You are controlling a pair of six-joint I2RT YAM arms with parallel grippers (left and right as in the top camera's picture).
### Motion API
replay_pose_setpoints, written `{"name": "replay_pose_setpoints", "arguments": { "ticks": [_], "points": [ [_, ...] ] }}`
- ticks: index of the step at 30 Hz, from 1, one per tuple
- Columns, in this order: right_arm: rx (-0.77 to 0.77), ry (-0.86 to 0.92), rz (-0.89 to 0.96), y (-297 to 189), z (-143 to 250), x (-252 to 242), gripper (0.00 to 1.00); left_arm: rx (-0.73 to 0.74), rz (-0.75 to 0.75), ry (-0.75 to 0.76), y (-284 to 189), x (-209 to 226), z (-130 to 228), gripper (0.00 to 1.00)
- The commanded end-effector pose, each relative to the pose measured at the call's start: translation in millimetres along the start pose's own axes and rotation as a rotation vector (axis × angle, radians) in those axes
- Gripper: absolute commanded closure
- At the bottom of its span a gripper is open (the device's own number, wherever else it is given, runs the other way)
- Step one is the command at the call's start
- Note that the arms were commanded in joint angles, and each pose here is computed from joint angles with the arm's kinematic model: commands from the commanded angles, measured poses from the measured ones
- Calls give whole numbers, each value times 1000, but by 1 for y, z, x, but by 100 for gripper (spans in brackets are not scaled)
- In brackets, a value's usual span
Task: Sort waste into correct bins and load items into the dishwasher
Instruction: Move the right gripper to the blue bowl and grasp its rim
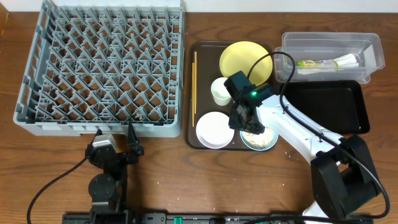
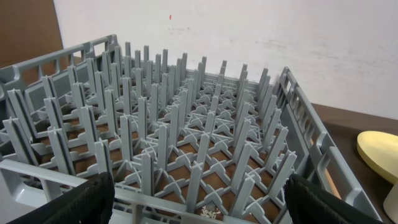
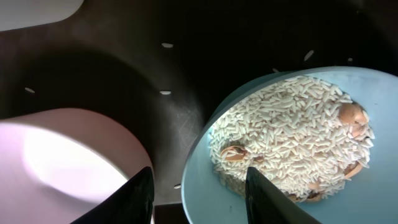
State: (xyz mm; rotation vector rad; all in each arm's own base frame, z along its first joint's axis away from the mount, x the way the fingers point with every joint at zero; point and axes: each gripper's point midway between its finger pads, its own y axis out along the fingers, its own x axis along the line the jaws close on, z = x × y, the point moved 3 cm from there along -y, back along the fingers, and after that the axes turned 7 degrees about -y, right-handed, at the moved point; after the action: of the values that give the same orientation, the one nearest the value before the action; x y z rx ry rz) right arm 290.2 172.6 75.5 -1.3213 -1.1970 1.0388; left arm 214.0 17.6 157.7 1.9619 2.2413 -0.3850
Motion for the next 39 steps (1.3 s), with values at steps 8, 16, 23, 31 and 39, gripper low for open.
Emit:
{"name": "replay_pose_setpoints", "arguments": {
  "ticks": [8, 16, 23, 31, 39],
  "points": [
    [-37, 43, 10, 3, -11, -7, 54, 43, -30, 19, 1, 6, 14, 11],
    [-35, 51, 14, 3, -15, -14, 64, 44, -30, 20, 1, 6, 14, 11],
    [2, 27, 35, 15, 1, -16, 67, 43, -30, 19, 1, 6, 14, 11],
    [14, 27, 40, 21, 2, -15, 78, 43, -30, 19, 1, 6, 14, 11],
    [26, 28, 36, 27, 2, -14, 83, 43, -30, 19, 1, 6, 14, 11]
  ]
}}
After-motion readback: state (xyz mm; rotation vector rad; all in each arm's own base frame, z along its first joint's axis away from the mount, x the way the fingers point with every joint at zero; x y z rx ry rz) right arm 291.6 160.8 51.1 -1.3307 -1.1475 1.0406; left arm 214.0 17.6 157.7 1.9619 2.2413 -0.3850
